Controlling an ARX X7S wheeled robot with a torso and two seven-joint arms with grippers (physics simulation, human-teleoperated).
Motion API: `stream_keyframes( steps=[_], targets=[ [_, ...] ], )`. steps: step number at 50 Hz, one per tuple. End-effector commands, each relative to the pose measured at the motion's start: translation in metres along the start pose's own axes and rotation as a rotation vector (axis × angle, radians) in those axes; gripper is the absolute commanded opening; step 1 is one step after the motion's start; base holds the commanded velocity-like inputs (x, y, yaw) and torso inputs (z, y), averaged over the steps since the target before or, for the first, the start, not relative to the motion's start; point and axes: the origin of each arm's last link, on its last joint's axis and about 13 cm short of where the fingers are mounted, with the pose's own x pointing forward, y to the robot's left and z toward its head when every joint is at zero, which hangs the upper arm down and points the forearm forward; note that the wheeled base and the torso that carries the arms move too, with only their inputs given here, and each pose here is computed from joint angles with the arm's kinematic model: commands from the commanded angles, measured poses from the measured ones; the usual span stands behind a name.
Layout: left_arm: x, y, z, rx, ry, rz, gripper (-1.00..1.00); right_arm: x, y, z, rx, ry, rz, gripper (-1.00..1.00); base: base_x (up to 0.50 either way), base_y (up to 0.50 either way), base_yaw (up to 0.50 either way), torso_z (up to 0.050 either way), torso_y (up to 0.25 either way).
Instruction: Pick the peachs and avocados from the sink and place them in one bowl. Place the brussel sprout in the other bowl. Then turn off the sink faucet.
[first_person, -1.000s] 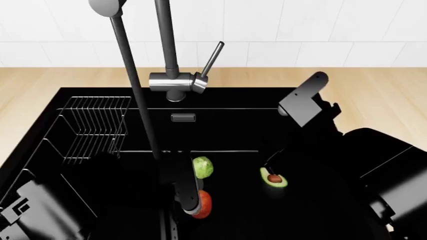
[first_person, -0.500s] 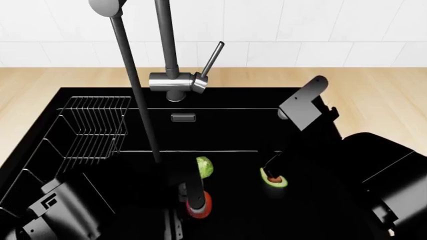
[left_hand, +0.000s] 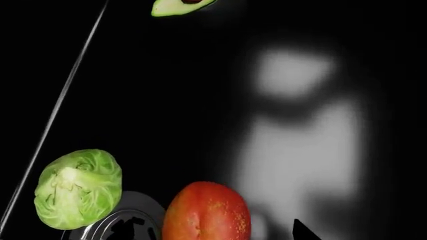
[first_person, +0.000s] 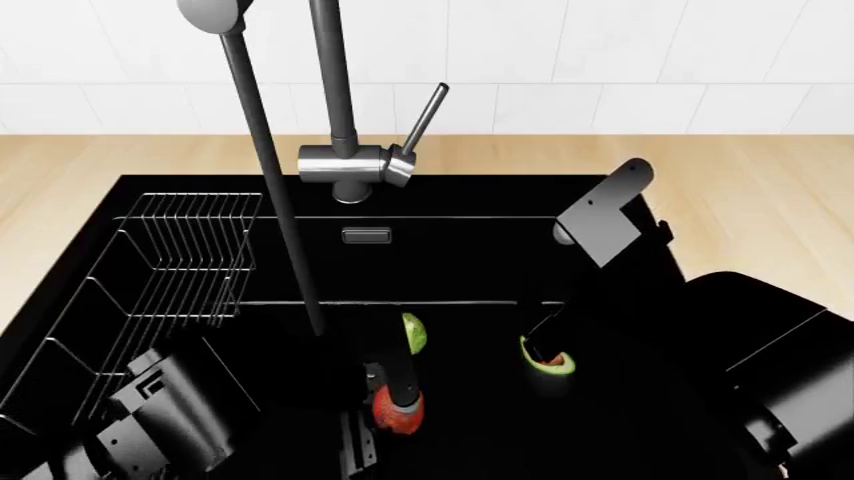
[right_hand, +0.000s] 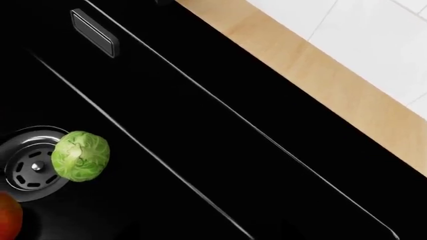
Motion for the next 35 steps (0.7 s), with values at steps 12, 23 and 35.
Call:
stream_keyframes(
  steps=[12, 23, 35],
  targets=[
    [0.025, 0.007, -0.015, -0.020, 0.043, -0.010, 1.00, 0.000, 0.002, -0.001, 0.006, -0.004, 0.008, 1.00, 0.00, 0.00, 0.00, 0.000, 0.000],
    [0.036, 0.007, -0.024, -0.034, 0.067, -0.022, 1.00, 0.002, 0.003, -0.001, 0.012, -0.010, 0.014, 1.00, 0.00, 0.00, 0.00, 0.000, 0.000],
    [0.038, 0.001, -0.023, 0.013, 0.046, -0.043, -1.00, 0.003, 0.004, -0.003, 0.019, -0.010, 0.018, 1.00, 0.00, 0.00, 0.00, 0.000, 0.000]
  ],
)
